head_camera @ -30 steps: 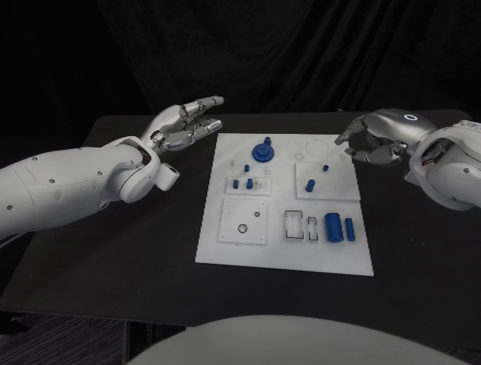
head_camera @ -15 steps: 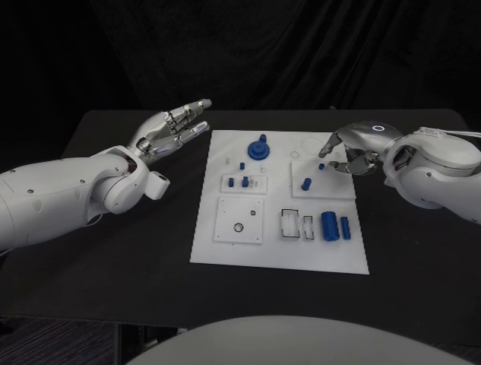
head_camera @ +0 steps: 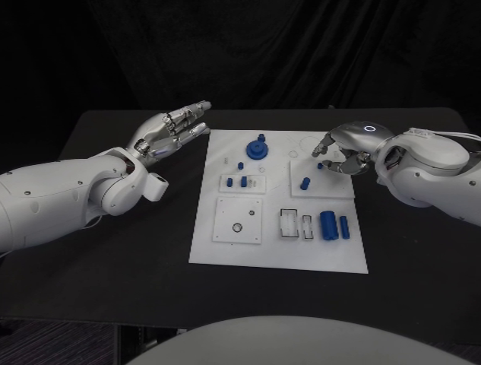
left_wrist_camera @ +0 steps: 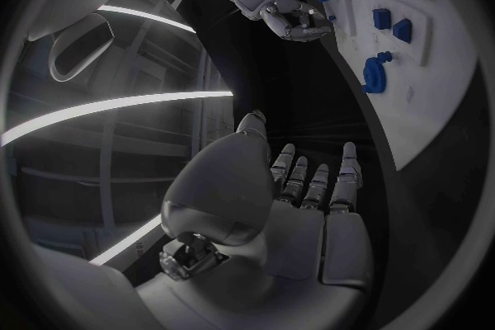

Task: Assemble the parts on the task board

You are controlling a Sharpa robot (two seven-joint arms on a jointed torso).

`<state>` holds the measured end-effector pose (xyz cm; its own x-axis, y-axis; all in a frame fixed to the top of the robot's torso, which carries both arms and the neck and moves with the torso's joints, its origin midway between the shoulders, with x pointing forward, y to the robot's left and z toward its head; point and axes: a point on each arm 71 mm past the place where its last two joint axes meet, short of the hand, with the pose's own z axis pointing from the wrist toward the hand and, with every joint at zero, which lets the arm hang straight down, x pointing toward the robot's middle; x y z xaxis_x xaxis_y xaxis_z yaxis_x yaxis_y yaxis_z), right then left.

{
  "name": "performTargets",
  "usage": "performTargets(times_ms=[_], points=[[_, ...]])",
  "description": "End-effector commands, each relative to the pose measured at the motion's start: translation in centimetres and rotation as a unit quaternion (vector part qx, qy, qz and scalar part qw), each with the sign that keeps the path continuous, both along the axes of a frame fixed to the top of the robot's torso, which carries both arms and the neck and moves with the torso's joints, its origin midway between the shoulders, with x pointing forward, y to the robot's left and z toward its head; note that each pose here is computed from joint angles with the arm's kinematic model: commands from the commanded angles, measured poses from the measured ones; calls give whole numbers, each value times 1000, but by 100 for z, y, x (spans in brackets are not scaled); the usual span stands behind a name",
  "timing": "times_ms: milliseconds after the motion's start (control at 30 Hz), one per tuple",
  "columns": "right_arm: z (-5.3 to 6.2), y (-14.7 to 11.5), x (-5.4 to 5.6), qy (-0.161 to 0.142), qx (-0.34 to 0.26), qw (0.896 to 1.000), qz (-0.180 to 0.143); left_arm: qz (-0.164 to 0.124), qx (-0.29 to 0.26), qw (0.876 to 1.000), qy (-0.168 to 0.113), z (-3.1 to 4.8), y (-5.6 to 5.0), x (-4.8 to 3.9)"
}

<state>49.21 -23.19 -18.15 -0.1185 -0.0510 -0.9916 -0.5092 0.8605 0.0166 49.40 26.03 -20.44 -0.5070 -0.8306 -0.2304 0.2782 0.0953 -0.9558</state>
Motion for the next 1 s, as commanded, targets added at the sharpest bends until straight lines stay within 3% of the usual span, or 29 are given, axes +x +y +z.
performTargets(times_ms=[33,1000], points=[[-2,11,2,-9,1,1000,6,-22,-29,999,-25,42,-21,-26],[-113,0,-3,6,-5,1000,4,-33,-28,999,-12,-2,-56,-8]])
